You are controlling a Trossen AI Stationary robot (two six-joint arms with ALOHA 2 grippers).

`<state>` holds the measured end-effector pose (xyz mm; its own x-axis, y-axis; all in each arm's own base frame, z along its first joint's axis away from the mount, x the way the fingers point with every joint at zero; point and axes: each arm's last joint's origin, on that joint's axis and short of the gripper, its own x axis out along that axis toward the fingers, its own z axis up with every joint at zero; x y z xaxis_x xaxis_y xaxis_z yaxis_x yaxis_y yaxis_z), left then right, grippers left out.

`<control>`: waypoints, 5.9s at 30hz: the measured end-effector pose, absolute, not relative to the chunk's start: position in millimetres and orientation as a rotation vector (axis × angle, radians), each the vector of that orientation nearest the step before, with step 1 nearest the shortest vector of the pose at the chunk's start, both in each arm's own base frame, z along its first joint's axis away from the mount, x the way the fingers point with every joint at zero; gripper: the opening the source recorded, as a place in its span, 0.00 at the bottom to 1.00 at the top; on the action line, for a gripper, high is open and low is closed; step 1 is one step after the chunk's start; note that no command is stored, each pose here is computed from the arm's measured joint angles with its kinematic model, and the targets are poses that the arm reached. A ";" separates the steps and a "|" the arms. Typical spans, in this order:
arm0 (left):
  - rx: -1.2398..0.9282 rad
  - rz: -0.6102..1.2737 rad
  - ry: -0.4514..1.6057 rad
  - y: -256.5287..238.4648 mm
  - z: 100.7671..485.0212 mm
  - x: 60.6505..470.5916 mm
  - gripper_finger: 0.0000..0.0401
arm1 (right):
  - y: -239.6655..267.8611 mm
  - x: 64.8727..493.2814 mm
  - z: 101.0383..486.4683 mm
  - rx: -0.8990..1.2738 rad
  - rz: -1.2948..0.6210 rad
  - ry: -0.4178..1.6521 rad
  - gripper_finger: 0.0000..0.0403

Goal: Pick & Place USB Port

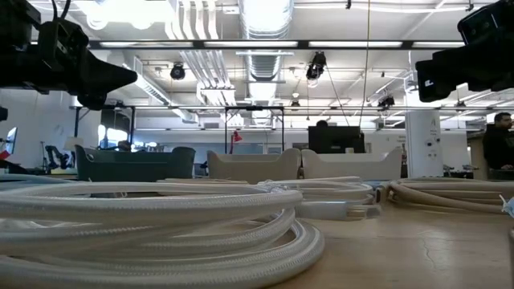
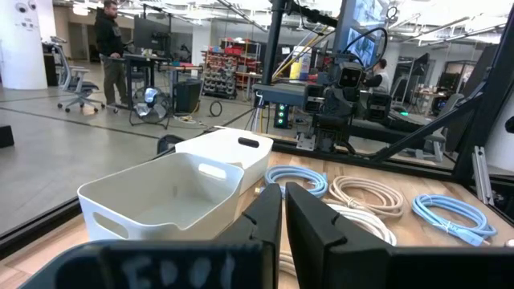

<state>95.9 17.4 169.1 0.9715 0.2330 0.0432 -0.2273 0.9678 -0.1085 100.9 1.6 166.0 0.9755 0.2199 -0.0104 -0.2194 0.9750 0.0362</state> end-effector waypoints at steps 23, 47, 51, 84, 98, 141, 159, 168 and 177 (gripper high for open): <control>-0.103 0.232 -0.056 17.4 169.1 95.9 0.06 | 1.6 100.9 166.0 0.035 0.222 0.015 0.31; -0.103 0.233 -0.056 17.4 169.1 95.9 0.06 | 1.6 100.9 166.0 0.035 0.221 0.014 0.31; -0.103 0.233 -0.056 17.4 169.1 95.8 0.06 | 1.6 100.9 166.1 0.035 0.222 0.014 0.31; -0.254 0.219 -0.077 17.2 169.5 95.9 0.06 | 0.7 99.8 182.7 -0.064 0.184 -0.166 0.31; -0.178 0.250 -0.262 18.3 188.0 94.3 0.25 | -10.0 105.2 180.4 -0.003 -0.173 -0.129 0.36; -0.115 0.223 -0.095 22.1 234.3 127.5 0.34 | -20.6 258.2 131.1 0.580 -0.542 0.947 0.40; -0.130 0.217 -0.094 22.0 234.0 127.9 0.34 | -20.1 260.9 147.8 0.554 -0.714 1.094 0.36; -0.140 0.216 -0.091 22.0 233.6 128.2 0.34 | -19.7 264.9 140.2 0.546 -0.712 1.111 0.37; -0.147 0.216 -0.092 22.0 233.6 128.2 0.34 | -17.1 263.0 148.6 0.574 -0.719 1.076 0.33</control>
<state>128.2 22.0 233.6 0.9727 0.2198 0.0751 -0.2063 0.9661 -0.1553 263.0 -17.1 148.6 0.2933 -0.2417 -0.9250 0.7625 0.6427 0.0739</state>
